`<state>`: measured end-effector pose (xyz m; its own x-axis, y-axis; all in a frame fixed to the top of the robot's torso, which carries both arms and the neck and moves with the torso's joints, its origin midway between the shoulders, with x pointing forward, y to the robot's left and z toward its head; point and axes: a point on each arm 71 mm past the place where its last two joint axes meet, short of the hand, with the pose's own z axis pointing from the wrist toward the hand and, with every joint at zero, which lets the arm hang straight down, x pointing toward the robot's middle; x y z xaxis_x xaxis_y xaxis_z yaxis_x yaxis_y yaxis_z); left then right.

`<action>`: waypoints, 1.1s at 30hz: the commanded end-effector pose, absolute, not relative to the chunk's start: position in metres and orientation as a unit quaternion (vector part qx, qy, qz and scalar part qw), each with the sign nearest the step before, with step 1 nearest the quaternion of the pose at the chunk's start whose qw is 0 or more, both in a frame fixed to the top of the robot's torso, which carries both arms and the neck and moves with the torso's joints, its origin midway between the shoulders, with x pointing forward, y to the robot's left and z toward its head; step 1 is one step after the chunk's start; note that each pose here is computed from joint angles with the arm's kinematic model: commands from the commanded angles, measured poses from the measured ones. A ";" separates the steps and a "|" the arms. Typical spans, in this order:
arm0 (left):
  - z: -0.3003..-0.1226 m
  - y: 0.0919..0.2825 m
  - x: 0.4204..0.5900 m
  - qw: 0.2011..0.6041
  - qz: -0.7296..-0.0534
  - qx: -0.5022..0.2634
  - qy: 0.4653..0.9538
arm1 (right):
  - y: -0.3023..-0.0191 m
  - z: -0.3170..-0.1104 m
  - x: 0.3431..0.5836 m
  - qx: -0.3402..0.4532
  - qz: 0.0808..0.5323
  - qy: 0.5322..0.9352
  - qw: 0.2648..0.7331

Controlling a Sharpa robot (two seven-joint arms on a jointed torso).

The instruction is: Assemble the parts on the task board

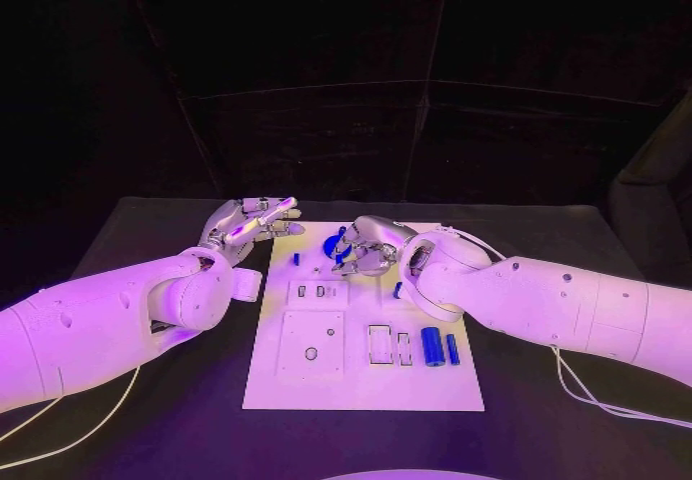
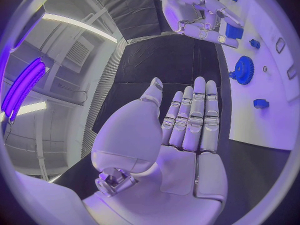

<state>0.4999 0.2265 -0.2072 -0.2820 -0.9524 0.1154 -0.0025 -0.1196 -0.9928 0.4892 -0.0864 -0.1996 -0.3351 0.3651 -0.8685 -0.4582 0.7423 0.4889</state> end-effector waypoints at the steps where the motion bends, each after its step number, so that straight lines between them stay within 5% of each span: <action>1: -0.206 0.225 0.500 0.390 -0.605 -0.449 0.530 | -0.081 -0.203 0.487 -0.061 0.330 0.746 0.575; 33: -0.206 0.220 0.502 0.386 -0.607 -0.448 0.531 | -0.059 -0.227 0.474 -0.086 0.332 0.743 0.575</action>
<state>0.5015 0.2216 -0.2079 -0.2885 -0.9493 0.1249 -0.0083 -0.1280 -0.9917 0.4742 -0.0600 -0.2283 -0.3419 0.2489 -0.9062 -0.4961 0.7712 0.3990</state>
